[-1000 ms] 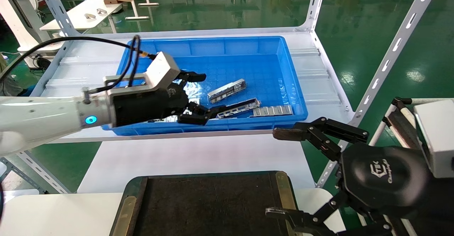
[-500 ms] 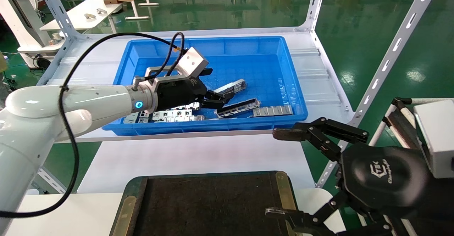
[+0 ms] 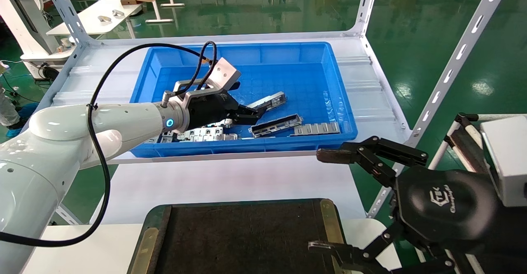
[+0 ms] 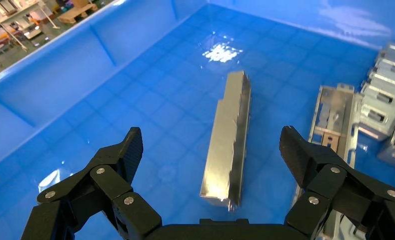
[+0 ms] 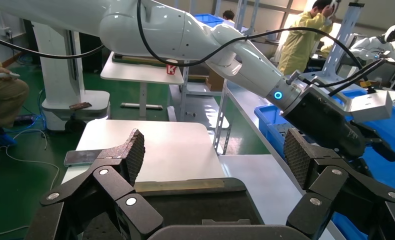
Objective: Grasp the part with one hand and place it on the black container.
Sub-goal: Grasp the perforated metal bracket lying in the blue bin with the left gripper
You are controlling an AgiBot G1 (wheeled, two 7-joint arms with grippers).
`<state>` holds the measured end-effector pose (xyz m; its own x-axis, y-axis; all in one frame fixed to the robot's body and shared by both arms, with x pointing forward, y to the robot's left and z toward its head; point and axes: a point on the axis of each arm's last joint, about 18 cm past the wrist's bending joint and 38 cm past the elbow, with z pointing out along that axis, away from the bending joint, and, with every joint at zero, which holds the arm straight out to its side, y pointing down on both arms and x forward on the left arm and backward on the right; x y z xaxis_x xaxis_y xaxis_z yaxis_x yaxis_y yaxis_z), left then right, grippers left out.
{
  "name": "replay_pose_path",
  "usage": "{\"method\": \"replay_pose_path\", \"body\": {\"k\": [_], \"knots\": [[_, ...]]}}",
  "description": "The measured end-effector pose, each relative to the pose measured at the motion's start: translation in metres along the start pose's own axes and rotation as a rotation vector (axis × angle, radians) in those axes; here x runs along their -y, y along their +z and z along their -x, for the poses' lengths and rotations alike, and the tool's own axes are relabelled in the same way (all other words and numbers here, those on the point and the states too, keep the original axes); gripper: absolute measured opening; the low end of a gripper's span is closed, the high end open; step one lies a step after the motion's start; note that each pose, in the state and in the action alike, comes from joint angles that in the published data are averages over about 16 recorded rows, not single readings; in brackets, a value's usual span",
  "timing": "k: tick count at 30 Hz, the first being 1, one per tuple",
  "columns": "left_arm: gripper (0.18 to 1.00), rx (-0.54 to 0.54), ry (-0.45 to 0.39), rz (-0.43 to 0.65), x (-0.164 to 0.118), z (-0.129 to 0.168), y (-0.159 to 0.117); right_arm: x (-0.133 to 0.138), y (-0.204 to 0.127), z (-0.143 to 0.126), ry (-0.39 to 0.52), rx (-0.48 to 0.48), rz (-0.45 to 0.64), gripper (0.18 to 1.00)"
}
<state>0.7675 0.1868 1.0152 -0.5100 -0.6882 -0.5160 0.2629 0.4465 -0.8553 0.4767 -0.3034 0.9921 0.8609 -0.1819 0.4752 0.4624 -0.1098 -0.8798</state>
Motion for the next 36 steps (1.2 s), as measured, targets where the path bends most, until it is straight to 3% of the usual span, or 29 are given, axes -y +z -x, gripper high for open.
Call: {"method": "replay_pose_path", "body": {"k": [10,17,24,36], "knots": [[0.946,0.011,-0.020,0.011,-0.002,-0.004,0.004,0.000,0.000,0.000,0.000,0.000,0.000,0.963],[0.849,0.018,-0.035,0.022,-0.005,-0.006,0.006,0.000,0.000,0.000,0.000,0.000,0.000,0.887],[0.708,0.022,-0.047,0.032,-0.010,-0.008,0.008,0.000,0.000,0.000,0.000,0.000,0.000,0.762],[0.431,0.021,-0.056,0.046,-0.015,-0.012,0.010,0.000,0.000,0.000,0.000,0.000,0.000,0.478]]}}
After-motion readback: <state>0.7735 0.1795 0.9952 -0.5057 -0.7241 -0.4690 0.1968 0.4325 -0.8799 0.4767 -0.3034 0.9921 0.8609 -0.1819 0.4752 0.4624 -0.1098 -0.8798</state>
